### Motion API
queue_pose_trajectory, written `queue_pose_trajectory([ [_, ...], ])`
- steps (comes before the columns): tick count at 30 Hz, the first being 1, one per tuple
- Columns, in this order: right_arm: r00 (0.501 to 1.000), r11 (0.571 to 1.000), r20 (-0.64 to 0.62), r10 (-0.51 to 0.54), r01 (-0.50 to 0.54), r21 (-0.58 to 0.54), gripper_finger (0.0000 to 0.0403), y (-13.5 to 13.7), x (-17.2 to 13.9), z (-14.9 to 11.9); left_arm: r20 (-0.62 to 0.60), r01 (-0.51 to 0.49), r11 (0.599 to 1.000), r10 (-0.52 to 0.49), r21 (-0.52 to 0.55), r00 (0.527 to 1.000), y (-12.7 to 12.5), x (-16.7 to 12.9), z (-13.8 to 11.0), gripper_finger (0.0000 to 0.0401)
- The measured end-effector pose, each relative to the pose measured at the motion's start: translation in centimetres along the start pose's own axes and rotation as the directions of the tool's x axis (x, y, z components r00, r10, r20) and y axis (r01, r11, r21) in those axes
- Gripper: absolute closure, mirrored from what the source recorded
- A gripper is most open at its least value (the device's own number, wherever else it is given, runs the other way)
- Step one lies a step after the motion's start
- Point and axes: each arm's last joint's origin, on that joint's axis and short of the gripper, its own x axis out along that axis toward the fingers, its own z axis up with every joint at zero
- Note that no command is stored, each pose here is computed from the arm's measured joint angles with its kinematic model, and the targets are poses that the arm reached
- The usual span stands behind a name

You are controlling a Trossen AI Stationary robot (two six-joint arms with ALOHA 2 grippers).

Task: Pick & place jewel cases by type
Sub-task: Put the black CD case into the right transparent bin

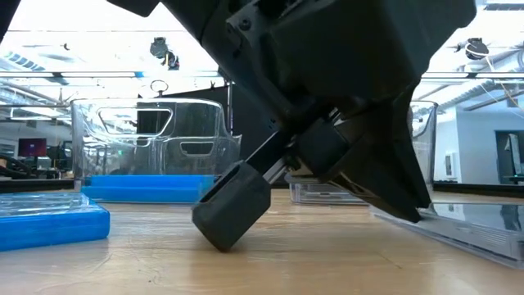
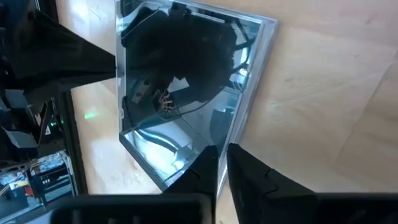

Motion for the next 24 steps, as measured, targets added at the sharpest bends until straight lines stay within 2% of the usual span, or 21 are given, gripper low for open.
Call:
queue_pose_trajectory([
  [5,1.000,1.000,0.002,0.002,-0.002,0.001,0.0399,0.0,0.0,0.0,0.010,0.003,1.000,-0.003,-0.002,1.000,0.1,0.0,0.0,0.0321],
  [15,0.995,0.995,0.033,0.092,-0.092,0.022,0.0399,1.0,0.1,0.3,0.145,0.095,0.994,-0.088,-0.047,0.985,-0.3,-0.8,1.1,0.0219],
  [20,0.986,0.987,0.052,0.159,-0.159,-0.007,0.0399,1.5,0.6,0.3,0.128,0.116,0.992,-0.109,-0.042,0.986,-0.9,-1.3,1.6,0.0196],
  [24,0.984,0.986,0.069,0.165,-0.166,0.002,0.0399,1.7,1.1,0.2,0.019,0.085,0.996,-0.085,-0.013,0.996,-1.5,-1.7,1.8,0.0193],
])
